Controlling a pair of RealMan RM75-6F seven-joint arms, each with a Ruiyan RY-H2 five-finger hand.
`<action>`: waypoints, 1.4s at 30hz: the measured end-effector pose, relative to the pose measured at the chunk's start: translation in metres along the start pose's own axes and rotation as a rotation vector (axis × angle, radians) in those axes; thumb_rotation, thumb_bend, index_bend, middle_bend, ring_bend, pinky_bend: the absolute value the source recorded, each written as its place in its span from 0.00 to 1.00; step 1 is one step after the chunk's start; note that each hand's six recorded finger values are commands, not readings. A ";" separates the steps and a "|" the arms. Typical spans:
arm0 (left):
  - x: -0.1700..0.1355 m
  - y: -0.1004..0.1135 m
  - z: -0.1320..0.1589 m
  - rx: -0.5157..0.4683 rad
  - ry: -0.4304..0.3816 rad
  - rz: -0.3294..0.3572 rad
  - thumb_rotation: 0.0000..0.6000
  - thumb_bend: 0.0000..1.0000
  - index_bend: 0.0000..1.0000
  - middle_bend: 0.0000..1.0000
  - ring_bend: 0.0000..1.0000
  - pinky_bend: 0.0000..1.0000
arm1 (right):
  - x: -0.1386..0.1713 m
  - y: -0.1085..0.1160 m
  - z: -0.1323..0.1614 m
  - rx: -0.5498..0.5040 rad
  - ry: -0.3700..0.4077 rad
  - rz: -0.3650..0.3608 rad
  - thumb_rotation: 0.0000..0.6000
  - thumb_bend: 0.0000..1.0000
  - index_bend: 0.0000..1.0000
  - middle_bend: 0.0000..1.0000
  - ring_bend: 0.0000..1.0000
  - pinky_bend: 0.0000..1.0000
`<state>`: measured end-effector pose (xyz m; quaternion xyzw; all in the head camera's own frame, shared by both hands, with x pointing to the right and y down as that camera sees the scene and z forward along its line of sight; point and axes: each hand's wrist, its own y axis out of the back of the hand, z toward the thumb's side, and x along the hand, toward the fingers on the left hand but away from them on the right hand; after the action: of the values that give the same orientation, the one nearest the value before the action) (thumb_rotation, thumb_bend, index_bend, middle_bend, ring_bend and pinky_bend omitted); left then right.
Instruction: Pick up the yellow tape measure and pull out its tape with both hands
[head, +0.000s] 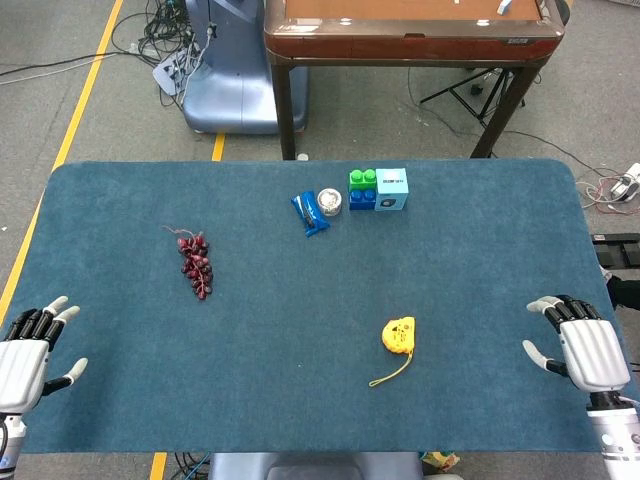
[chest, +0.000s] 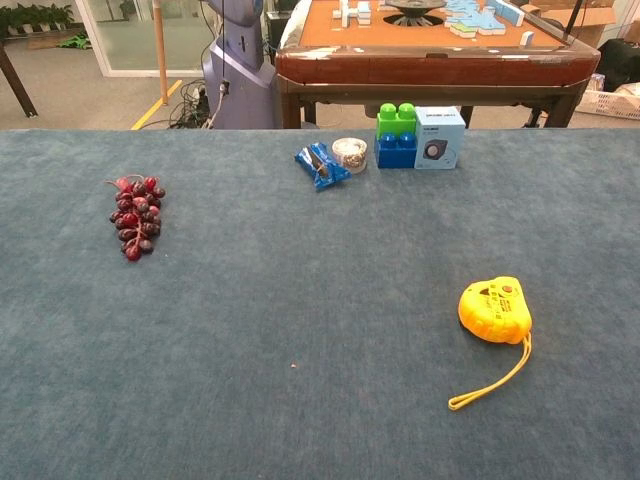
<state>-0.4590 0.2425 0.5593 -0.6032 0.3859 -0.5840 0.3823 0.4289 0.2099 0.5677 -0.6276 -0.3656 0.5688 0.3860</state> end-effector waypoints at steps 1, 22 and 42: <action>0.000 0.000 0.000 -0.001 0.000 0.000 1.00 0.20 0.21 0.13 0.17 0.13 | 0.000 0.000 0.000 0.000 -0.001 0.000 1.00 0.32 0.35 0.34 0.24 0.27; -0.002 0.002 0.001 -0.001 -0.013 0.008 1.00 0.20 0.21 0.13 0.17 0.13 | 0.000 -0.002 0.008 0.000 0.032 0.017 1.00 0.32 0.35 0.34 0.24 0.27; -0.011 0.012 -0.005 0.003 -0.002 0.024 1.00 0.20 0.21 0.13 0.17 0.13 | -0.035 -0.028 0.064 0.039 0.223 0.136 1.00 0.29 0.35 0.33 0.24 0.27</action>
<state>-0.4644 0.2470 0.5438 -0.5985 0.3919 -0.5793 0.3907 0.3620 0.1947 0.6043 -0.7026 -0.2657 0.5275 0.3970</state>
